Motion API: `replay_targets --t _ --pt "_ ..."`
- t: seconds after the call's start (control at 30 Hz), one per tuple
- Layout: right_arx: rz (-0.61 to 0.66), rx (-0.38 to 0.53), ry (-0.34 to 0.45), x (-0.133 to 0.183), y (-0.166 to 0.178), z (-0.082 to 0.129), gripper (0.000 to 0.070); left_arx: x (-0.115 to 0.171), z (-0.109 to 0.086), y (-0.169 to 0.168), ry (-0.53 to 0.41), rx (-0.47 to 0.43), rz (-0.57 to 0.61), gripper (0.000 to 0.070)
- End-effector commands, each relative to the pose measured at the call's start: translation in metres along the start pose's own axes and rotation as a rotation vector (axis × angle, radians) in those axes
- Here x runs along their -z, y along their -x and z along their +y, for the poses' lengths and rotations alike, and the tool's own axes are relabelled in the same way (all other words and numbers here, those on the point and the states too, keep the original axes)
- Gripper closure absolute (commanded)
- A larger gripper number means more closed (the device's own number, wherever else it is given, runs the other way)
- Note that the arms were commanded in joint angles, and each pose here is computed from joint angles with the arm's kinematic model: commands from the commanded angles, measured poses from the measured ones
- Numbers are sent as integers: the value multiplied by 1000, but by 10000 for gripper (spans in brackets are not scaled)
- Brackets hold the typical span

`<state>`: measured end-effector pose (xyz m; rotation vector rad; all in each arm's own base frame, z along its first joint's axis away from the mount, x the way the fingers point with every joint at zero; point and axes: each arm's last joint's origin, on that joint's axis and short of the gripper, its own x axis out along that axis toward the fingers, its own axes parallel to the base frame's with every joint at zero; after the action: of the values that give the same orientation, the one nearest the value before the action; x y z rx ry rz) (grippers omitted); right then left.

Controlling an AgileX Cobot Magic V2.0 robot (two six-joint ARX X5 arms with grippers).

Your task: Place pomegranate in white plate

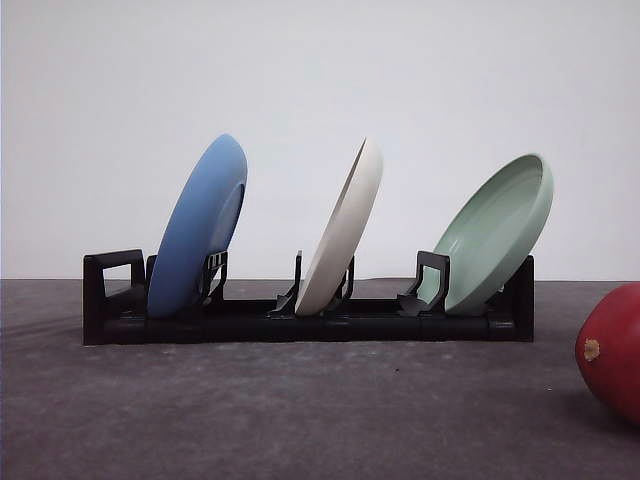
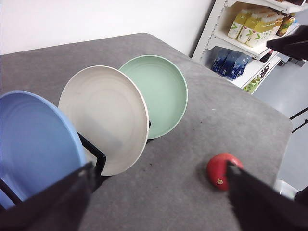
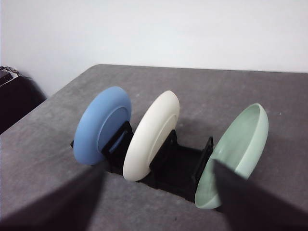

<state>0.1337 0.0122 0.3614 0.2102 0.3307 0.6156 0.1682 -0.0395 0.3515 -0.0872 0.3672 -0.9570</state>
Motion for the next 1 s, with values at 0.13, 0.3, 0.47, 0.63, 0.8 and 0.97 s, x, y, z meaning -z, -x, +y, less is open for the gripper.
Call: replay_targets --t 0.13,0.3,0.47,0.63,0.8,0.97 --pt "-11 -4 18 -5 0 1 108 -9 2 -12 52 6 -11 115" --pt "-8 -14 21 -5 -1 2 108 -14 0 -42 46 -28 43 104" --pt "-3 -33 25 -5 -2 4 108 -27 -5 -85 27 -83 118 103" --pt "2 -49 16 -5 -4 6 108 -42 -8 -140 15 -78 205 103" --pt "3 -48 -1 -5 -4 6 108 -49 -7 -195 18 -104 277 103" --pt "3 -48 -2 -5 -4 6 108 -38 -4 -241 49 -152 340 105"
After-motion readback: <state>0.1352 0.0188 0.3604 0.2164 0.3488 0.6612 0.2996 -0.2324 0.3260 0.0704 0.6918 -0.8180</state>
